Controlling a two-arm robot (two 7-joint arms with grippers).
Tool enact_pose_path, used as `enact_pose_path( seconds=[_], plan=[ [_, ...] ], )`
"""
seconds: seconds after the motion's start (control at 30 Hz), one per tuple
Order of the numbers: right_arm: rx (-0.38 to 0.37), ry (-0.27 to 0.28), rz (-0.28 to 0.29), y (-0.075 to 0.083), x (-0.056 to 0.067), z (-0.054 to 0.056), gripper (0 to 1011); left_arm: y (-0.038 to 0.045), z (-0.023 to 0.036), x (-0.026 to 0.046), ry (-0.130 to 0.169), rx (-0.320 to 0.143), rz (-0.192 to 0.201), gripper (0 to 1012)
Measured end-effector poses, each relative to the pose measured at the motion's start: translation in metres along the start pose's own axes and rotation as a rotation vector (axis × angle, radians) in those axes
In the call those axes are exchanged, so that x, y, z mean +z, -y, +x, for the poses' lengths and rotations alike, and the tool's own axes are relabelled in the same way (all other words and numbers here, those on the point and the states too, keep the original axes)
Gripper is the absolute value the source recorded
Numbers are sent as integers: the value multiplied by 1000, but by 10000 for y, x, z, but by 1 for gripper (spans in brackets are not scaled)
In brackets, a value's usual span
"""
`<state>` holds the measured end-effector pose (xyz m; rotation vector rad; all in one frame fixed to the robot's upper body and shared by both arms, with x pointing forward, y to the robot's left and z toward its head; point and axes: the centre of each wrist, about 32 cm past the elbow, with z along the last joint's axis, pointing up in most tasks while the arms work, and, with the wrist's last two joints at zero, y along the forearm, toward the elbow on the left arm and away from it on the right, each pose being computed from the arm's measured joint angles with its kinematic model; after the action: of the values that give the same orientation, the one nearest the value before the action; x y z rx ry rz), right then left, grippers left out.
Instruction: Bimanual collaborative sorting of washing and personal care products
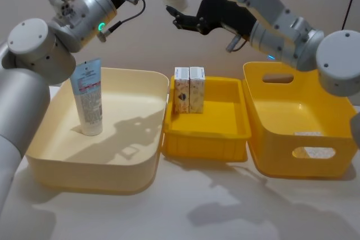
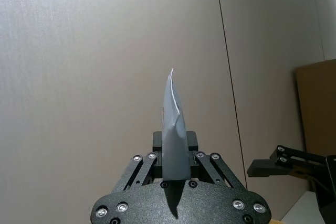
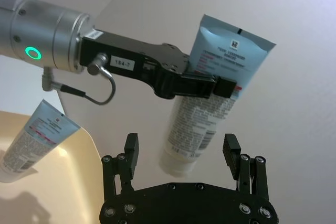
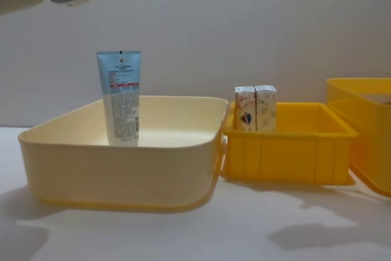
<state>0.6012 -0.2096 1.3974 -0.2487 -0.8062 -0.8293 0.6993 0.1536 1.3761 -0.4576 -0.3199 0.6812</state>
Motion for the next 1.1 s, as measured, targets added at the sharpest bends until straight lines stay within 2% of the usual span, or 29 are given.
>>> enact_pose_path(
  seconds=[0.3, 0.5, 0.73, 1.1],
  plan=[
    [-11, -26, -54, 82, -20, 9, 1001, -64, -7, 11, 6, 12, 10, 245],
    [-15, -71, -80, 90, -14, 1, 1001, -76, -7, 7, 8, 13, 13, 245],
    [-18, -142, -101, 40, 15, -24, 1001, -73, -17, -8, 6, 11, 8, 244],
    [-38, -240, -132, -56, 47, -40, 1001, -17, -63, -62, -6, -21, -18, 245]
  ],
)
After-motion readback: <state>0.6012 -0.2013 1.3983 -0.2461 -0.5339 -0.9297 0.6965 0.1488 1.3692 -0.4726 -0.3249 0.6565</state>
